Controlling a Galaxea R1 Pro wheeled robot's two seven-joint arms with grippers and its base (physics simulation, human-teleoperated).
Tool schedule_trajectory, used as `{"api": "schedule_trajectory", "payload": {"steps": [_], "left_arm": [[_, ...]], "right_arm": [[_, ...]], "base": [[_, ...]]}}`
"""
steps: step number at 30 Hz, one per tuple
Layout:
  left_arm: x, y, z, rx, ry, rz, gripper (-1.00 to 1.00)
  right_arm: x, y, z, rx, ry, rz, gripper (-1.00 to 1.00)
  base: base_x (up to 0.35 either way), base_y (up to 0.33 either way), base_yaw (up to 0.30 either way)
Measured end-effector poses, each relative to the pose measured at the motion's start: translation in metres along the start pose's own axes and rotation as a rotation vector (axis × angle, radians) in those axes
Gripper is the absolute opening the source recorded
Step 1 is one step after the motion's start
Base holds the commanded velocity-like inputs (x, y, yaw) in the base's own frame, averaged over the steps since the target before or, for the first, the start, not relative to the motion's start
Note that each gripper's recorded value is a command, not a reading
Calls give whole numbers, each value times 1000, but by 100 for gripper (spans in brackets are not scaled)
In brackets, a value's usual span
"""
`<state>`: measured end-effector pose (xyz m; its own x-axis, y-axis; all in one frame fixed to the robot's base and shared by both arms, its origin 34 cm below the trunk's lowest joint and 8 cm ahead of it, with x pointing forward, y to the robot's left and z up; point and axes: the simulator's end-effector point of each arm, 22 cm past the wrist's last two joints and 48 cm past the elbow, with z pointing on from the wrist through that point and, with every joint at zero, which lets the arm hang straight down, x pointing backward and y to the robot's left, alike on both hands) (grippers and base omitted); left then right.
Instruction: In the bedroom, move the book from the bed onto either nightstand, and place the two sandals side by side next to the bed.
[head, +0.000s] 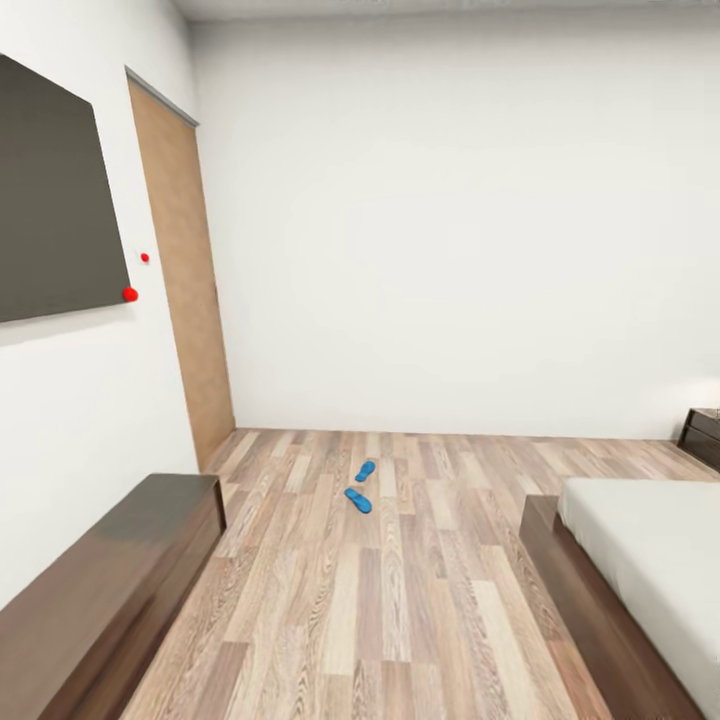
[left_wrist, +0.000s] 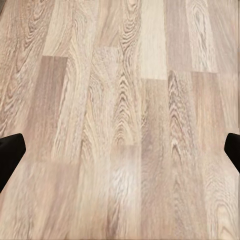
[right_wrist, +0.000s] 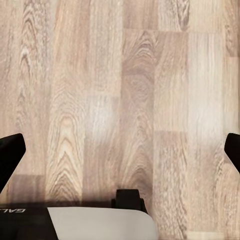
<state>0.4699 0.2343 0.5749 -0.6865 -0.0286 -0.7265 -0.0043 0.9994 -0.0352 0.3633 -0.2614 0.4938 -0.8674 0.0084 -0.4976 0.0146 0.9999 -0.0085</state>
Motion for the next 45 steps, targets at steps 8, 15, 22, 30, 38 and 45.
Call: {"api": "schedule_trajectory", "payload": {"steps": [8, 15, 22, 30, 38, 45], "left_arm": [[0, 0, 0, 0, -1, 0, 100], [0, 0, 0, 0, -1, 0, 100], [1, 0, 0, 1, 3, 2, 100], [6, 0, 1, 1, 15, 2, 100], [11, 0, 1, 0, 28, 2, 100], [16, 0, 1, 0, 39, 2, 100]], "right_arm": [[0, 0, 0, 0, -1, -1, 100], [0, 0, 0, -1, -1, -2, 100], [1, 1, 0, -1, 3, -2, 100], [6, 0, 0, -1, 15, -2, 100], [11, 0, 1, 0, 28, -2, 100], [15, 0, 1, 0, 39, -2, 100]], "base": [[0, 0, -27], [0, 0, -2], [0, 0, 0], [0, 0, 0], [0, 0, 0], [0, 0, 0]]}}
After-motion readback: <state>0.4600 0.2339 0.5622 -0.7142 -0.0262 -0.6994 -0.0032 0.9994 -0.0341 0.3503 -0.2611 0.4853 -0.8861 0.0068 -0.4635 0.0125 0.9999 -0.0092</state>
